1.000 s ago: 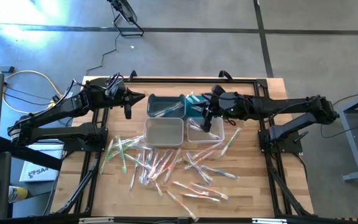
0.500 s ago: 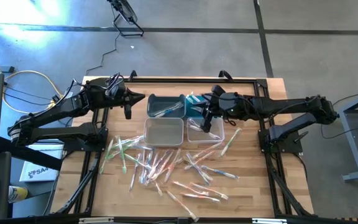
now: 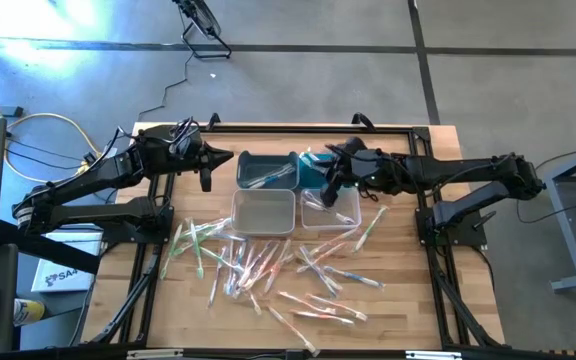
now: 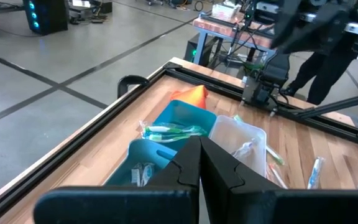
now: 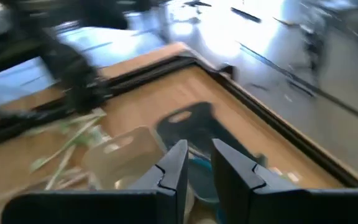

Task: Pick & Place Toothbrushes
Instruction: Put the green toothbrush into the blue bin

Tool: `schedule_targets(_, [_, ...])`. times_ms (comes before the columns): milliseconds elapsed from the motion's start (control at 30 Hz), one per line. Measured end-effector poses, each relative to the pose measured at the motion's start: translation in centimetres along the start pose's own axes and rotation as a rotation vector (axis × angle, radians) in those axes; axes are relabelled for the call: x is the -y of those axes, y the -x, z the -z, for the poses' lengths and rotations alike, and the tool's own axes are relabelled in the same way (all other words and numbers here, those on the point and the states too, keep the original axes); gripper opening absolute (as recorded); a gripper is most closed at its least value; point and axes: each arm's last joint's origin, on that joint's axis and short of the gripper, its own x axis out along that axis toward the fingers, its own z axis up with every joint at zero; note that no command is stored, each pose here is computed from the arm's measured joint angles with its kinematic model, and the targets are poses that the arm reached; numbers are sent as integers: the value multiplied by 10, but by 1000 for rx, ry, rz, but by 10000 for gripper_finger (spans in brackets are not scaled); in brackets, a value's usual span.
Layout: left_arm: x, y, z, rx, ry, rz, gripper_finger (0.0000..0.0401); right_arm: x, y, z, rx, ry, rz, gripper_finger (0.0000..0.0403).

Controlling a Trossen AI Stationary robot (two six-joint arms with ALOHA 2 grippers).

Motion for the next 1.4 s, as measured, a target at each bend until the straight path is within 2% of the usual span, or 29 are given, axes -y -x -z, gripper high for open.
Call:
schedule_targets(200, [0, 0, 0, 1, 0, -3, 0, 19, 22, 7, -38, -195, 235, 39])
schedule_targets(367, [0, 0, 0, 1, 0, -4, 0, 37, 40, 24, -136, -440, 409, 20])
schedule_targets(700, [0, 0, 0, 1, 0, -6, 0, 52, 56, 47, -316, -730, 635, 13])
schedule_targets(867, [0, 0, 0, 2, 0, -6, 0, 57, 64, 55, -400, -744, 724, 13])
schedule_targets(1067, [0, 0, -1, 9, -1, -4, 0, 58, 61, 61, -457, -663, 797, 24])
schedule_targets(1300, [0, 0, -1, 8, -1, -4, 0, 53, 43, 69, -501, -604, 861, 111])
schedule_targets(1400, [0, 0, -1, 8, -1, -4, 0, 52, 36, 73, -501, -651, 899, 148])
